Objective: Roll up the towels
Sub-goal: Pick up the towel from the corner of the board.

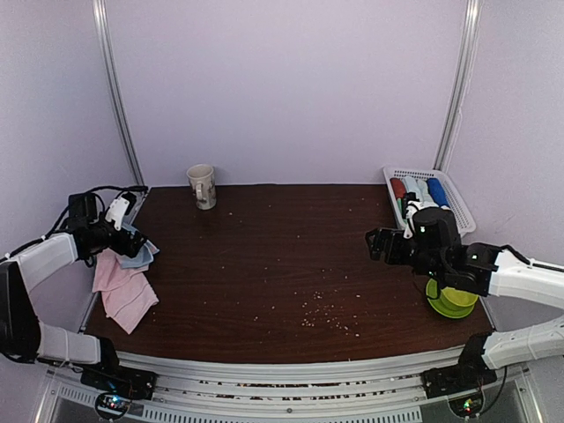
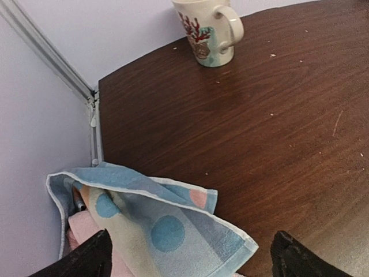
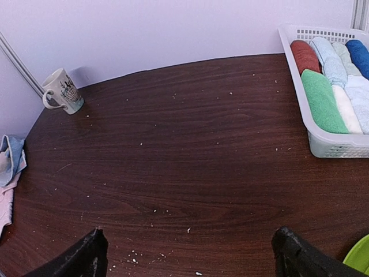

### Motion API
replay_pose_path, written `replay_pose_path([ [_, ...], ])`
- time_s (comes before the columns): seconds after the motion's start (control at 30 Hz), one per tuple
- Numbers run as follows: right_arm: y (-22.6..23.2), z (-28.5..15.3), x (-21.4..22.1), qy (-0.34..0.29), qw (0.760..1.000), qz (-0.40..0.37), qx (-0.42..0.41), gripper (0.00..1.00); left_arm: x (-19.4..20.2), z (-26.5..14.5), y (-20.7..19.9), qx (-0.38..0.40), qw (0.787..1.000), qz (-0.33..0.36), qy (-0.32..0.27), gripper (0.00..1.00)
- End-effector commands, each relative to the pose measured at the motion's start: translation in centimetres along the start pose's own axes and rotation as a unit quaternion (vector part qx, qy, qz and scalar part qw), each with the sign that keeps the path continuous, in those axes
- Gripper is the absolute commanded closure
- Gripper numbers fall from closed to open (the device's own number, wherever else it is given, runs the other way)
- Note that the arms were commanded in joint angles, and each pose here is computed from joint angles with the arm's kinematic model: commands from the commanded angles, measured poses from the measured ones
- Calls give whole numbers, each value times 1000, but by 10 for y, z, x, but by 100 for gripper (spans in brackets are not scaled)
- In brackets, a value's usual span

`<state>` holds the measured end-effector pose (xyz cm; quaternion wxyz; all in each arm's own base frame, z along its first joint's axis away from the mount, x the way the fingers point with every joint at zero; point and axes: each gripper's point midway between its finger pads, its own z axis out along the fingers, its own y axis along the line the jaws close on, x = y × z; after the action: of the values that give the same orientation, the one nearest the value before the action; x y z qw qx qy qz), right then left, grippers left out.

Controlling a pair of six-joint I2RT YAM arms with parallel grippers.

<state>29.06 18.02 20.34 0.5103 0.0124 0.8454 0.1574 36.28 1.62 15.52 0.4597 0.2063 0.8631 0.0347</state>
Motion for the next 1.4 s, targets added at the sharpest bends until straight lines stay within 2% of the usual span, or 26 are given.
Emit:
replay_pose_path([
  [0.0, -1, 0, -1, -14, 1000, 9, 3, 0, -10, -1, -21, 55, 996, 64, -38, 2],
  [0.3, -3, -1, 3, -4, 1000, 2, 11, 0, 29, 16, -46, 86, 991, 104, 25, 3],
  [0.6, 8, 7, 10, 32, 999, -25, 17, 0, 57, 35, -43, 71, 989, 114, 65, 18],
  [0.8, 19, 10, 8, 24, 1000, -12, 1, 0, 65, 47, -40, 68, 989, 107, 82, 29],
  [0.93, 26, 10, 5, 23, 1000, -16, -3, 0, 62, 52, -38, 69, 989, 100, 81, 46],
  [1.17, 32, 14, 6, 23, 1000, -21, -2, 0, 56, 57, -34, 68, 991, 85, 80, 96],
  [1.2, 35, 15, 6, 22, 999, -23, -4, 0, 54, 57, -34, 68, 991, 82, 77, 100],
  [1.37, 69, 20, 8, 28, 997, -52, -46, 0, 21, 43, -41, 103, 992, 48, 44, 100],
])
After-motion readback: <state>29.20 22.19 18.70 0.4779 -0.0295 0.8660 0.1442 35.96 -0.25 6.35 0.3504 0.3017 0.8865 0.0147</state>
